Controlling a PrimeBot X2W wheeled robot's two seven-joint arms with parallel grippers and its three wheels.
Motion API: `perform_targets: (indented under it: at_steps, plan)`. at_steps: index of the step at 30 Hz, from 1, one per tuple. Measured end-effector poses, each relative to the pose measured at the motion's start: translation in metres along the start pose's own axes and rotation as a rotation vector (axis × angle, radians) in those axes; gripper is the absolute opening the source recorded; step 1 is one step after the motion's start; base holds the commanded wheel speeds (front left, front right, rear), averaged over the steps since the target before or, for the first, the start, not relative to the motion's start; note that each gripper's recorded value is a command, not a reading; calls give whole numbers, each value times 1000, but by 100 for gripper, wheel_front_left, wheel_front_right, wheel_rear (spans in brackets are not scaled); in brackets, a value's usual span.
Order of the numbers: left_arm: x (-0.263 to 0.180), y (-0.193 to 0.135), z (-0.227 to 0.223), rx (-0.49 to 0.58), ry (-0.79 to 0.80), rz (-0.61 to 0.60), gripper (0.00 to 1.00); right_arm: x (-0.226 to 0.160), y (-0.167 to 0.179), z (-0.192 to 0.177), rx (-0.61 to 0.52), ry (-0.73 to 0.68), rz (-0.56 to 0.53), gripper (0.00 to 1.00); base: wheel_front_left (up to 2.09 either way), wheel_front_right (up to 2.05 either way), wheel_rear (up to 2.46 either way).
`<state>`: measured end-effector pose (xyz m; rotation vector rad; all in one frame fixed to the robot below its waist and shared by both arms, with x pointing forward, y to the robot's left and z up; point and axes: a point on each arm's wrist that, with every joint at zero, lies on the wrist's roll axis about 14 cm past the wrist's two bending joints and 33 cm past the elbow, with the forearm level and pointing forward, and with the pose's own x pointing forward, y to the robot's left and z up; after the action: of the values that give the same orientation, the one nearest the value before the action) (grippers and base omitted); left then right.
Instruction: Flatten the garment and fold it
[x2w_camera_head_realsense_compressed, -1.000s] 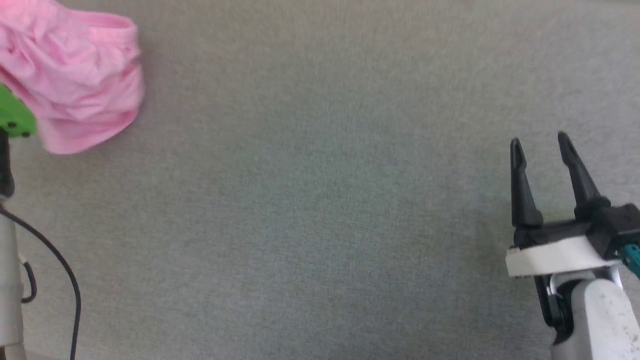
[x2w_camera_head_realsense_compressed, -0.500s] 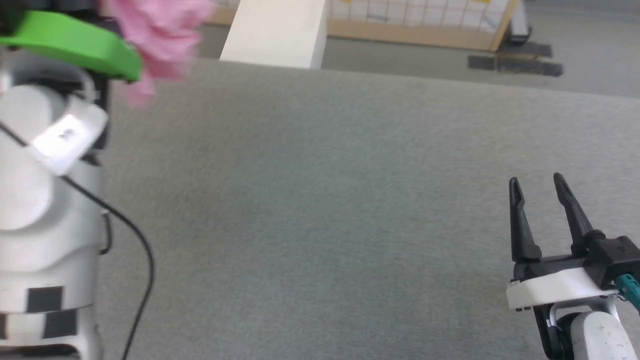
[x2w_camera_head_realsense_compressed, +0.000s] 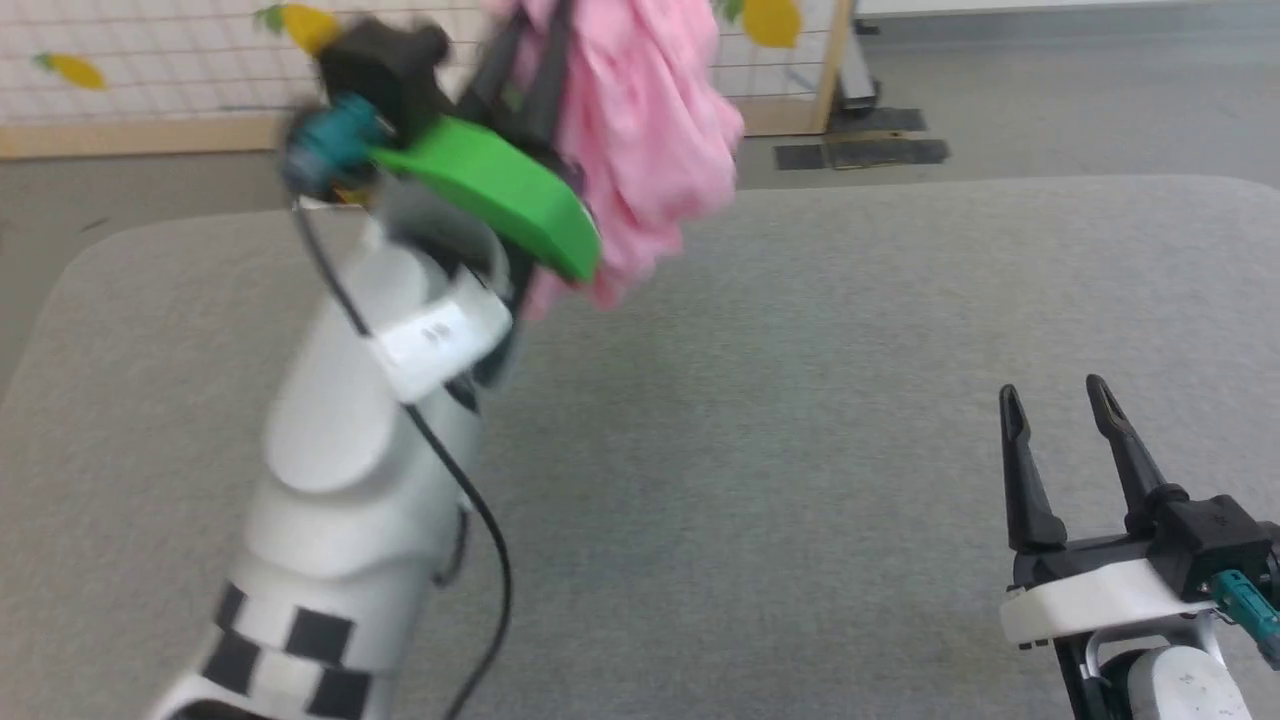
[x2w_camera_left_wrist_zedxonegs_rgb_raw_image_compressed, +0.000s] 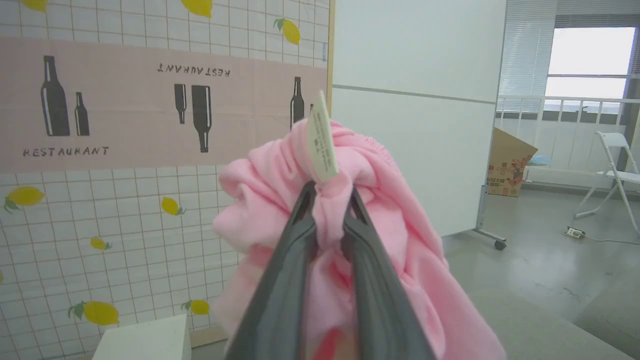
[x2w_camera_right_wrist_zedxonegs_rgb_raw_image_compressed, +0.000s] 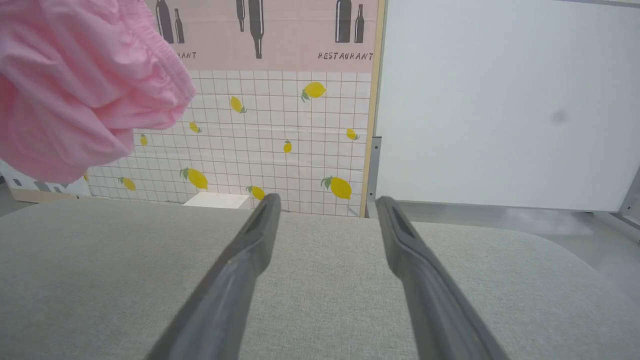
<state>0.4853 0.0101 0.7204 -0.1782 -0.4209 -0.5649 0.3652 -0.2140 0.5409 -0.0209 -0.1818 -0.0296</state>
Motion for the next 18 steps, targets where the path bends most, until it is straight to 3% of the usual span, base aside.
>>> perform_targets:
  at_steps: [3, 11, 18]
  plan:
    - [-10, -28, -53, -71, 151, -50, 0, -7, -9, 3, -7, -2, -26, 100, 0, 0, 0]
    - [-88, -94, -199, -96, 714, -207, 0, -19, -26, 2, -16, 7, -81, 100, 0, 0, 0]
    - [-175, -121, -269, -130, 1153, -303, 0, -19, -29, -6, -9, 33, -92, 100, 0, 0, 0]
